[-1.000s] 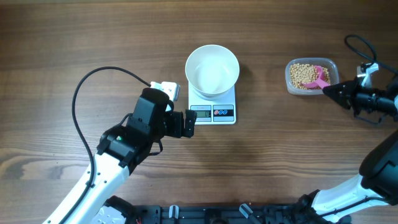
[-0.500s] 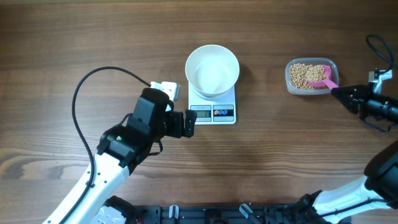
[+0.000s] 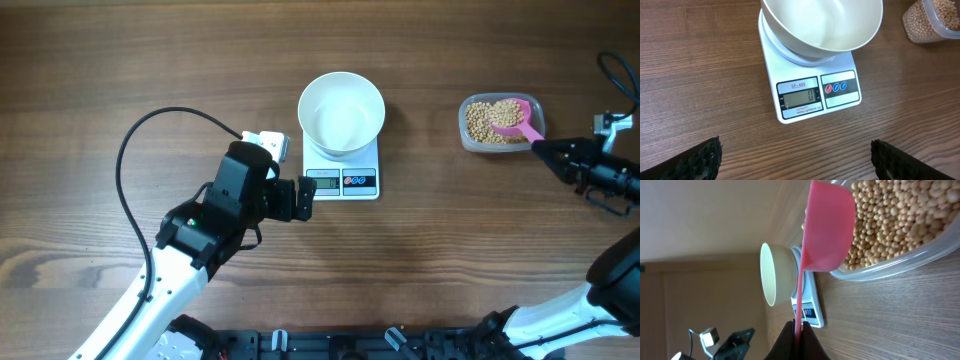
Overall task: Scoop item into bowl and weigh 150g on scale
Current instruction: 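Drag the pink scoop through the soybeans with the right gripper to fill it, then lift the filled scoop and carry it left over the white bowl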
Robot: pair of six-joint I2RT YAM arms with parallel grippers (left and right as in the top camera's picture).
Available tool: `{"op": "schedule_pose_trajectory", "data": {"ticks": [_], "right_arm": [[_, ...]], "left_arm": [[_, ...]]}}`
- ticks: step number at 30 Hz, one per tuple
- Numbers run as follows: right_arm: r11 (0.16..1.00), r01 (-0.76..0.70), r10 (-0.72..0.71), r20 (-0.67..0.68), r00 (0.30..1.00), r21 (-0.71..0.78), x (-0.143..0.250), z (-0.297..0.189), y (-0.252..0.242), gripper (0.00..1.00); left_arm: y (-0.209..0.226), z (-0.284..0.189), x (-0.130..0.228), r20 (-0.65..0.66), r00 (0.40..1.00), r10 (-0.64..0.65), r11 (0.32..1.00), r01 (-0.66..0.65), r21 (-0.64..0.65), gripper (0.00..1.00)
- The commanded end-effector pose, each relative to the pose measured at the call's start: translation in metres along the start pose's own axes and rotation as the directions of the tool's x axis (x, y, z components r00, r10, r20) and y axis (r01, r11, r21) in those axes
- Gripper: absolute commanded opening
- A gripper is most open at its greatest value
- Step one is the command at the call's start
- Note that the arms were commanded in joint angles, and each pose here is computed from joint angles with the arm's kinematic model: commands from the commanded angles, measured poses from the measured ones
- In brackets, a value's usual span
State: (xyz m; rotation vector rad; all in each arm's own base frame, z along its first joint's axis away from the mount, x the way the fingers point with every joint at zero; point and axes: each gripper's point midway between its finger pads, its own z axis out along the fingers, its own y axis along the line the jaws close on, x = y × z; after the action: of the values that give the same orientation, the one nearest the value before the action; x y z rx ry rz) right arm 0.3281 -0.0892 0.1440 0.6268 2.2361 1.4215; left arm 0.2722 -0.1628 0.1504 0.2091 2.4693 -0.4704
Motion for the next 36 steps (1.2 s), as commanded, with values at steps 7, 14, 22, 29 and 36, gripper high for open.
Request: {"op": "schedule_pose_trajectory", "data": {"ticks": [7, 14, 22, 29, 36], "right_arm": [[0.999, 0.047, -0.047, -0.004, 0.999, 0.016, 0.000, 0.000, -0.009, 0.04], [0.998, 0.049, -0.048, 0.023, 0.999, -0.048, -0.005, -0.001, 0.002, 0.04], [0.990, 0.074, -0.069, 0.051, 0.996, -0.117, -0.007, -0.002, 0.015, 0.04], [0.983, 0.083, -0.073, 0.070, 0.995, -0.164, -0.009, -0.003, 0.024, 0.04], [0.985, 0.073, -0.064, 0.063, 0.996, -0.155, -0.008, -0.003, 0.022, 0.04]], "left_arm": [[0.003, 0.000, -0.002, 0.007, 1.000, 0.020, 1.000, -0.020, -0.011, 1.00], [0.003, 0.000, -0.002, 0.007, 1.000, 0.020, 1.000, -0.020, -0.011, 1.00], [0.003, 0.000, -0.002, 0.007, 1.000, 0.020, 1.000, -0.020, -0.011, 1.00], [0.003, 0.000, -0.002, 0.007, 1.000, 0.020, 1.000, -0.020, -0.011, 1.00], [0.003, 0.000, -0.002, 0.007, 1.000, 0.020, 1.000, -0.020, -0.011, 1.00]]}}
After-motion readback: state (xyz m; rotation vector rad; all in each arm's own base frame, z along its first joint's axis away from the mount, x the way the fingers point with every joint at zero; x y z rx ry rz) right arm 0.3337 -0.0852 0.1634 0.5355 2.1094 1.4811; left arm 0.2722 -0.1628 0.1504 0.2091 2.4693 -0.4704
